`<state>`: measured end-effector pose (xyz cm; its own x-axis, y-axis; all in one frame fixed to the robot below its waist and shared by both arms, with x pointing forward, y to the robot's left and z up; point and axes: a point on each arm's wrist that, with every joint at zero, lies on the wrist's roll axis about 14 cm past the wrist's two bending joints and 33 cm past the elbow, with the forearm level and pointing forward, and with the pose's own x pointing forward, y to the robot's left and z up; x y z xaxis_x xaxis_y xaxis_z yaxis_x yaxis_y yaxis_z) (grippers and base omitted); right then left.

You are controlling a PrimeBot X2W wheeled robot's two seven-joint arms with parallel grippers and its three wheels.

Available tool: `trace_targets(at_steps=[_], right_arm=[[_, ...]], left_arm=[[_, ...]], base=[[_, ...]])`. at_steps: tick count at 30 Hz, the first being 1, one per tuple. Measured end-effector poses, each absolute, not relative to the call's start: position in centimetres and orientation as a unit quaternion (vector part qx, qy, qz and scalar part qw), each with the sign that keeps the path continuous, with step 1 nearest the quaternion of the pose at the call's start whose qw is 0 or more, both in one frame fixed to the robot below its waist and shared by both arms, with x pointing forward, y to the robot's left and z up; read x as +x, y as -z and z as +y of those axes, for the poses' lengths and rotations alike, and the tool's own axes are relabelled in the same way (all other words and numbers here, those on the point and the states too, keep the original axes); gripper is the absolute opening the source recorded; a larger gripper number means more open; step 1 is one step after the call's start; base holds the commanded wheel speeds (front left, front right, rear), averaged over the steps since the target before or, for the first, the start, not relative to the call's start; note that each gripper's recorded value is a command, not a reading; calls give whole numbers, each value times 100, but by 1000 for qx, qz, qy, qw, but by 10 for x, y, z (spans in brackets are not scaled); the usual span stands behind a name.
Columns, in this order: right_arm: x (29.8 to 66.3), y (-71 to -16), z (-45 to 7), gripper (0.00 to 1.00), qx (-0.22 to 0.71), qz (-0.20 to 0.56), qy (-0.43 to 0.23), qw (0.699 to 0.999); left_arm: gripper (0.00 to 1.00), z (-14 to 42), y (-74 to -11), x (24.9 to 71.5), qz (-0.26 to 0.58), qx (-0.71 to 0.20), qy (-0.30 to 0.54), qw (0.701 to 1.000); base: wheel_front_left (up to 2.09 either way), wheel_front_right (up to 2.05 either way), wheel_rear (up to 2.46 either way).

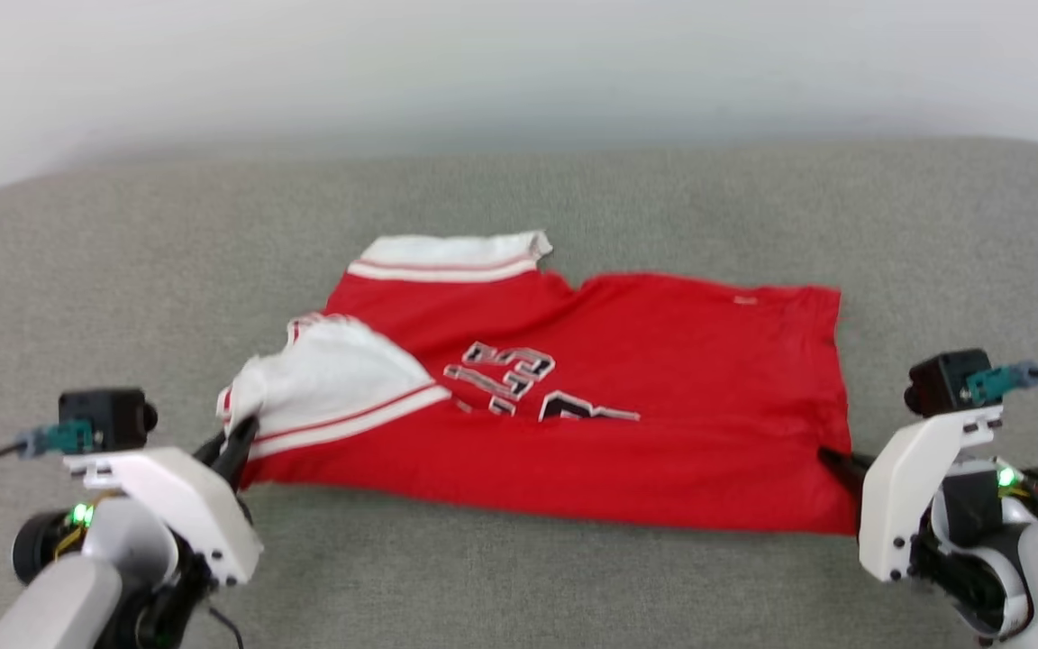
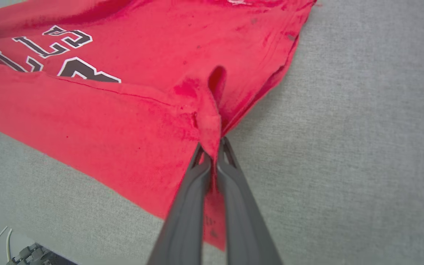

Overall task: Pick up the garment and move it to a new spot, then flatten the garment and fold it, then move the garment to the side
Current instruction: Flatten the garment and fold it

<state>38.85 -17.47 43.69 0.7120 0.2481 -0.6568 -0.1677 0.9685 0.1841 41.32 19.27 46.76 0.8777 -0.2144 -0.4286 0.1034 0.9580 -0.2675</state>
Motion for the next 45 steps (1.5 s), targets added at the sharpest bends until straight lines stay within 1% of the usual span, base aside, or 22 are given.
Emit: trace_targets(at_steps=[5,7,10,14,15,16,17,18,19,23,25,26,30,35,39,41,45], right_arm=[[369,-446,-171,0,59,350,-121,927],[358,-442,-171,0,61,358,-122,924],[344,-435,-172,0,73,369,-117,919],[331,-417,-178,0,84,386,-100,913],[330,-413,-178,24,91,387,-96,913],[329,-410,-178,79,95,385,-94,913],[329,-408,-178,100,96,384,-91,914],[329,-405,-179,100,99,382,-89,914],[329,-403,-178,100,104,379,-88,915],[333,-408,-174,100,116,344,-89,928],[337,-417,-174,100,119,313,-88,938],[351,-451,-183,100,104,218,-77,967],[361,-487,-197,100,73,122,-55,988],[367,-518,-206,100,53,49,-34,997],[382,-543,-209,100,37,7,-24,999],[390,-553,-207,100,30,-12,-25,999],[408,-560,-206,100,25,-26,-23,999]], left_arm=[[0,204,-464,377,242,-128,55,960],[0,207,-459,360,253,-139,43,957],[0,214,-445,338,275,-159,22,948],[0,205,-421,318,315,-183,18,931],[0,202,-417,317,321,-195,16,927],[1,200,-409,314,337,-196,15,921],[23,198,-401,311,349,-194,17,917],[49,197,-398,313,351,-198,16,915],[100,194,-399,318,347,-201,17,916],[100,191,-402,334,334,-197,29,922],[100,193,-408,344,314,-191,31,930],[100,195,-434,364,258,-170,41,950],[100,195,-465,385,196,-147,53,968],[100,184,-509,415,119,-116,78,983],[100,181,-536,445,79,-97,87,988],[100,182,-543,462,70,-88,91,989],[100,179,-550,502,65,-77,104,989]], base=[[0,0,0],[0,0,0],[0,0,0],[0,0,0],[0,0,0],[0,0,0],[0,0,0],[0,0,0],[0,0,0],[0,0,0],[0,0,0],[0,0,0],[0,0,0],[0,0,0],[0,0,0],[0,0,0],[0,0,0]])
